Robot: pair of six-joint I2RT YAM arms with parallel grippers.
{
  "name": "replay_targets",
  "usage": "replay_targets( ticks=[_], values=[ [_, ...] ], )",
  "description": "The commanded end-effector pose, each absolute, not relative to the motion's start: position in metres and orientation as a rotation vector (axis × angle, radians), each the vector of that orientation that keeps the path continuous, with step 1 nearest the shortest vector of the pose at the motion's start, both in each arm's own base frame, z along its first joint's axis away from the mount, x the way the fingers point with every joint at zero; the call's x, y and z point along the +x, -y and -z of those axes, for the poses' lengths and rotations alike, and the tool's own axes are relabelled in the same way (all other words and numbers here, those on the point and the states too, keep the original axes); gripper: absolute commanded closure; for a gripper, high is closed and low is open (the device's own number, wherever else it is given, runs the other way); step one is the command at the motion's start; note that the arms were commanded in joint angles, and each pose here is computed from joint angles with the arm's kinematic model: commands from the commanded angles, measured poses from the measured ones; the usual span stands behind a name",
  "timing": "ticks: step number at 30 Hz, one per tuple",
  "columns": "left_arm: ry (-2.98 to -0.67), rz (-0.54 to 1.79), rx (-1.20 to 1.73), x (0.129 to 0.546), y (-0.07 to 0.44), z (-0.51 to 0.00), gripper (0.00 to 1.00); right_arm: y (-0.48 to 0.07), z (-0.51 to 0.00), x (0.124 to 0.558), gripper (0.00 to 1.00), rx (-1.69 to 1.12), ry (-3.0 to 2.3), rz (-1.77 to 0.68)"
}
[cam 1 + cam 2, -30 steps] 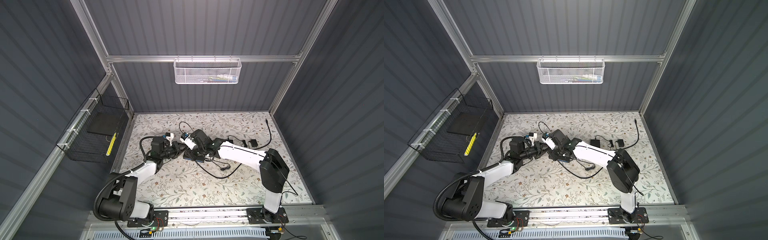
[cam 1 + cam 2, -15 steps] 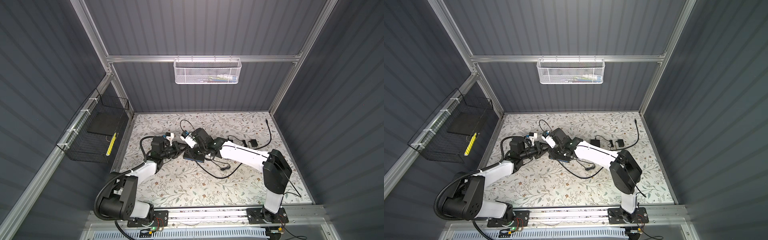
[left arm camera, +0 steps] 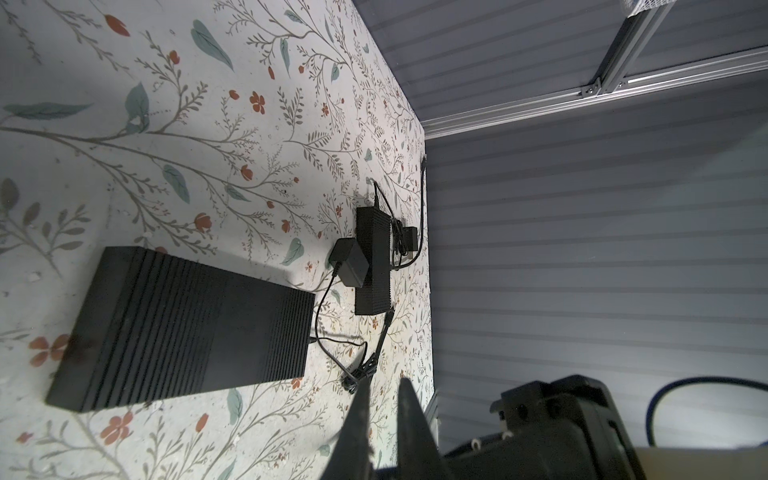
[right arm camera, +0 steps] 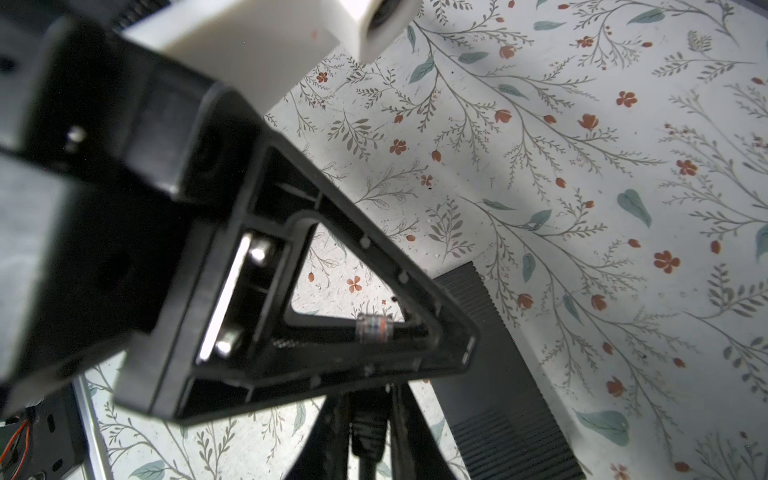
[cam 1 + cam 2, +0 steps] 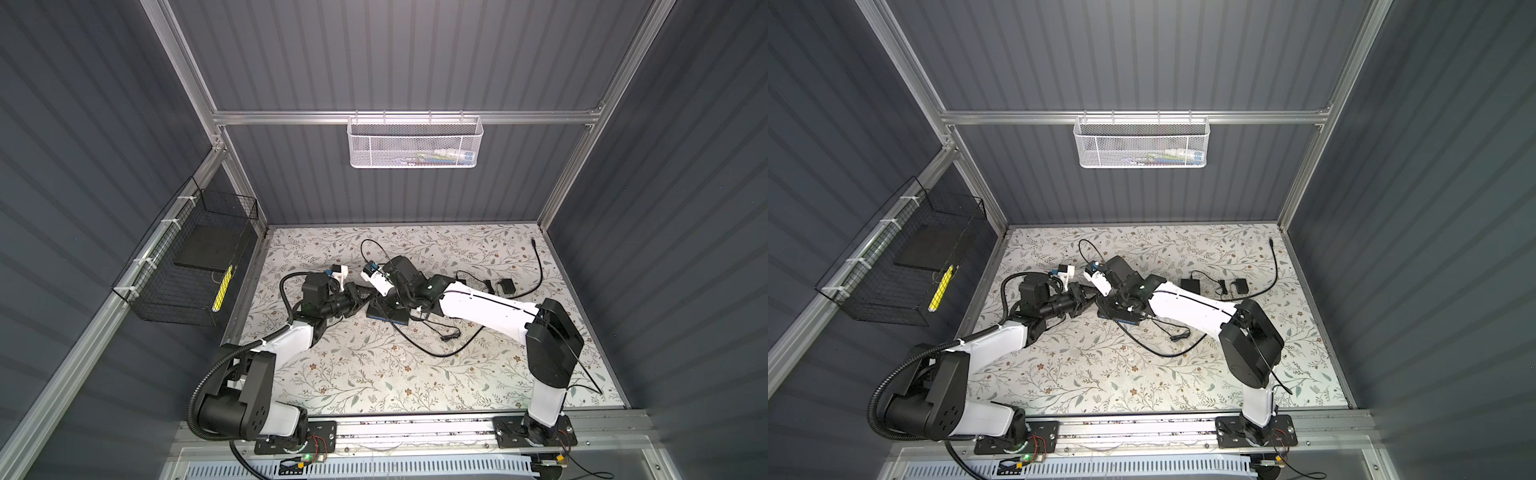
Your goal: Insert the plug into the switch port
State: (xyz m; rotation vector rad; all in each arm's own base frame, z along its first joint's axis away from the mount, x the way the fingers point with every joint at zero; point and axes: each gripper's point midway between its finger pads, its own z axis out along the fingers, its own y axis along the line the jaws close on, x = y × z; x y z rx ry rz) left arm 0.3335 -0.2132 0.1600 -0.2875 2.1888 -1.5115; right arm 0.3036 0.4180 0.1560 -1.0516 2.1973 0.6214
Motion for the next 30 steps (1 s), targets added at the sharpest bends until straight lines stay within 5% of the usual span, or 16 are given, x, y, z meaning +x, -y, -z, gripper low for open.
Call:
replay_targets(
  ticks=[1, 5, 9, 13, 16, 22, 27, 30],
  values=[
    [-2.178, 1.529, -0.242, 0.331, 0.218, -0.166, 0.86, -0.420, -0.155, 0.306, 0.79, -1.041, -2.205, -0.633],
    [-2.177, 1.530, -0.242, 0.331, 0.218, -0.166, 0.86, -0.421, -0.152, 0.306, 0.81, -1.044, -2.214, -0.639],
    [-2.178, 1.531, -0.244, 0.331, 0.218, -0.166, 0.84, -0.421, -0.149, 0.306, 0.93, -1.042, -2.222, -0.640],
    [-2.157, 1.536, -0.224, 0.332, 0.216, -0.177, 0.57, -0.416, -0.149, 0.306, 1.00, -1.029, -2.233, -0.625],
    [-2.116, 1.471, -0.195, 0.340, 0.201, -0.203, 0.48, -0.405, -0.148, 0.304, 1.00, -1.013, -2.245, -0.617],
    [-2.100, 1.351, -0.178, 0.362, 0.169, -0.221, 0.46, -0.382, -0.158, 0.290, 1.00, -1.004, -2.200, -0.681],
    [-2.165, 1.324, -0.157, 0.378, 0.174, -0.198, 0.47, -0.366, -0.173, 0.263, 1.00, -1.076, -2.103, -0.849],
    [-2.266, 1.230, -0.080, 0.385, 0.189, -0.176, 0.47, -0.342, -0.161, 0.266, 1.00, -1.073, -2.148, -0.741]
  ],
)
